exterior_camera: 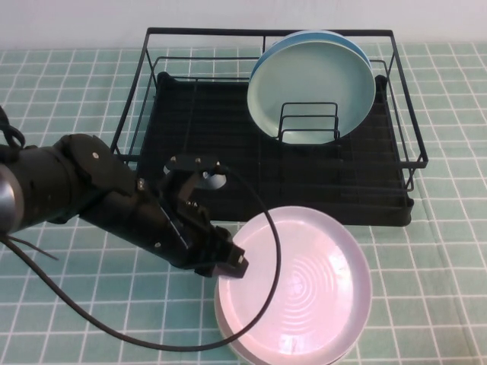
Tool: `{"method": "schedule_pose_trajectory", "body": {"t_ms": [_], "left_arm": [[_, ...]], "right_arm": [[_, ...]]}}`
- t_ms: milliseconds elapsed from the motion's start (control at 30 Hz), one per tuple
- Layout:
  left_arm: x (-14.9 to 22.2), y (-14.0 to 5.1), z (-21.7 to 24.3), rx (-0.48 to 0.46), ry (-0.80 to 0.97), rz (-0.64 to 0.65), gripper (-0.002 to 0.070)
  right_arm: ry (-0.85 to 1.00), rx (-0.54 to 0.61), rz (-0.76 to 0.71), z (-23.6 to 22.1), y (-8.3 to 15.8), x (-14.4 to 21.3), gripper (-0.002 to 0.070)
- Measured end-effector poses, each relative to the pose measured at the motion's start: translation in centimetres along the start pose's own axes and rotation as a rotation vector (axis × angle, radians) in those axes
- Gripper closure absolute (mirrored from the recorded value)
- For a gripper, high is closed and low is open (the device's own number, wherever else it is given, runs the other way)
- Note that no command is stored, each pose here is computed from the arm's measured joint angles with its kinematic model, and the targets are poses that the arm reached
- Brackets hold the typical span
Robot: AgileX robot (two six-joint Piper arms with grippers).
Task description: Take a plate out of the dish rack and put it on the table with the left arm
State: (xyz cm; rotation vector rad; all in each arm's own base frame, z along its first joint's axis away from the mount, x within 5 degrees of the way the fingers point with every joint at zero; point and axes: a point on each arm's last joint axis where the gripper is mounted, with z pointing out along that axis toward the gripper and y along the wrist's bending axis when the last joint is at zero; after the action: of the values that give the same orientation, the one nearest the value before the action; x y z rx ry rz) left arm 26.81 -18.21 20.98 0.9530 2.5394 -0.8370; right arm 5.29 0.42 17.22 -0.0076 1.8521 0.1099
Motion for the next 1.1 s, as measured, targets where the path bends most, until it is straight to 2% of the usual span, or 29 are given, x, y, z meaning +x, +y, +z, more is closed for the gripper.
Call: {"method": "schedule_pose_trajectory", "body": {"t_ms": [200, 267, 500, 600, 800, 867, 967, 1033, 1100], "left_arm": [[0.3, 0.2, 0.0, -0.016, 0.034, 0.039, 0.0391], [0.4, 0.2, 0.0, -0.013, 0.040, 0.040, 0.0347], [0.7, -0.1, -0.3, -0.003, 0.098, 0.060, 0.0316], [0.4, -0.5, -1.8, -0.054, 0.101, 0.078, 0.0316], [0.1, -1.6, -6.3, -0.237, 0.034, 0.159, 0.0368], [0.1, -2.0, -8.0, -0.310, -0.008, 0.185, 0.0424], [0.4, -2.8, -10.7, -0.410, -0.064, 0.227, 0.0568], [0.8, -3.3, -12.3, -0.471, -0.091, 0.254, 0.0626], [1.2, -3.9, -13.7, -0.515, -0.137, 0.263, 0.0652]], "right_arm": [[0.000, 0.000, 0.000, 0.0, 0.0, 0.0, 0.0694], [0.000, 0.000, 0.000, 0.0, 0.0, 0.0, 0.0694], [0.000, 0.000, 0.000, 0.0, 0.0, 0.0, 0.0694], [0.000, 0.000, 0.000, 0.0, 0.0, 0.0, 0.0694], [0.000, 0.000, 0.000, 0.0, 0.0, 0.0, 0.0694], [0.000, 0.000, 0.000, 0.0, 0.0, 0.0, 0.0694], [0.000, 0.000, 0.000, 0.0, 0.0, 0.0, 0.0694], [0.000, 0.000, 0.000, 0.0, 0.0, 0.0, 0.0694], [0.000, 0.000, 0.000, 0.0, 0.0, 0.0, 0.0694]]}}
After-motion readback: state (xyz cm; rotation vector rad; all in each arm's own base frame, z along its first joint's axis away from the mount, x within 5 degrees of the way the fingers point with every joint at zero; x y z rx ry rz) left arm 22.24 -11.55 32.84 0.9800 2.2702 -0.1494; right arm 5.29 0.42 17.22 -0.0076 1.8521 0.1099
